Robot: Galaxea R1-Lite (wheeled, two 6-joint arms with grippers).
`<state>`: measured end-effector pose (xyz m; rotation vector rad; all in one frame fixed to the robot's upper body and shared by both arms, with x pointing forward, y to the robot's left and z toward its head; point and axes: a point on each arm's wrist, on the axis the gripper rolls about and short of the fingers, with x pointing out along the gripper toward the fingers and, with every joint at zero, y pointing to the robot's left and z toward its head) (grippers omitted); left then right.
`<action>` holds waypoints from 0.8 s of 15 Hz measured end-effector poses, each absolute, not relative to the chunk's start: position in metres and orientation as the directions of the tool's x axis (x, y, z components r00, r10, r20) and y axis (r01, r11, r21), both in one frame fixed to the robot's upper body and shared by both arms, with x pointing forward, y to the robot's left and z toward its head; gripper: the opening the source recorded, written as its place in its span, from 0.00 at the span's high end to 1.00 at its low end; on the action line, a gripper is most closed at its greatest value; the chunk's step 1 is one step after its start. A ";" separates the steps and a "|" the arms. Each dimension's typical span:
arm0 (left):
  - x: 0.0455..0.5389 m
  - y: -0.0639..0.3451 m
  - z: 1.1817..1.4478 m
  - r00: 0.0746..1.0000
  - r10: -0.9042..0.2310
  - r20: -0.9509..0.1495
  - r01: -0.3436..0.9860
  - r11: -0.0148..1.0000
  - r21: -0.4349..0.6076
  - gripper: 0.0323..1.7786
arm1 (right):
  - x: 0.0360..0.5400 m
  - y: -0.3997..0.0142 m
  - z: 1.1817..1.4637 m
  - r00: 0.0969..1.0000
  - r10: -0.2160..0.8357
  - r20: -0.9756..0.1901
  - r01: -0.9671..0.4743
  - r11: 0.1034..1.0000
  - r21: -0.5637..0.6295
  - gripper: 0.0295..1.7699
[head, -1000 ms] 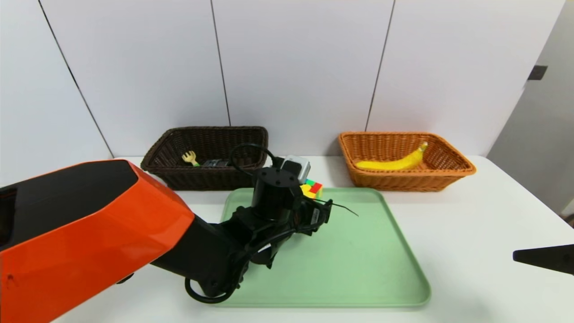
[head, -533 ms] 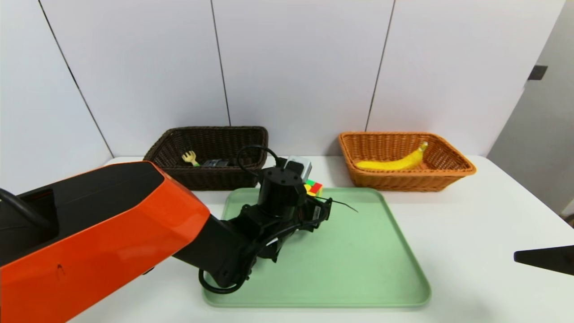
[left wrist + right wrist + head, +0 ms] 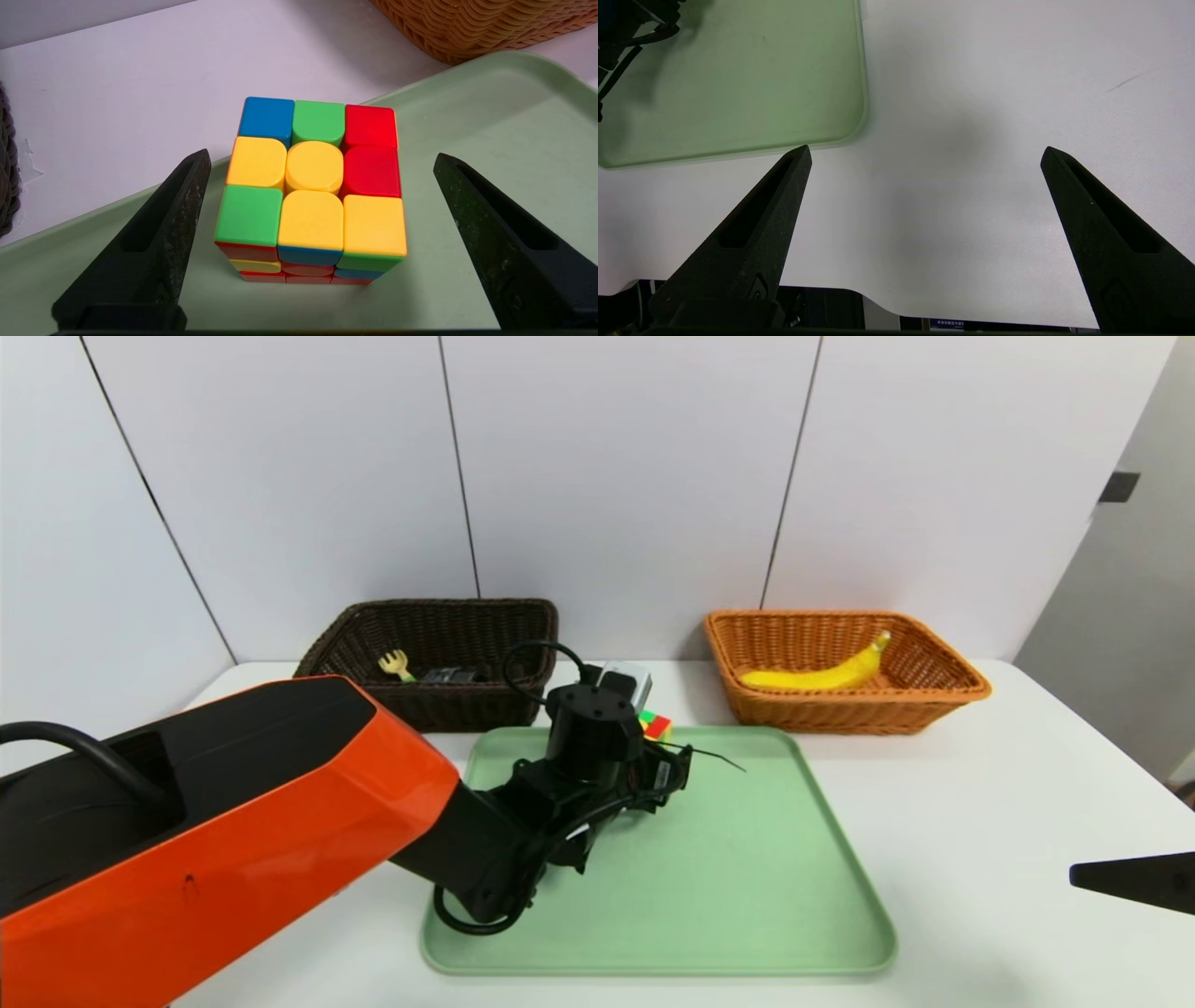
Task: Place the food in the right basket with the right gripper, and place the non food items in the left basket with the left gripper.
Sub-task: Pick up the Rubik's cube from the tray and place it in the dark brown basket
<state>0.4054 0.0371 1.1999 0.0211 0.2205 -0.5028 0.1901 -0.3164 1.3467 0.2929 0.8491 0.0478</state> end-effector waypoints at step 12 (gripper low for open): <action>0.414 0.033 1.197 0.861 -0.464 -0.210 0.468 0.883 -0.036 0.41 | 0.190 -0.316 1.345 0.657 0.164 -0.736 0.070 0.959 0.276 0.04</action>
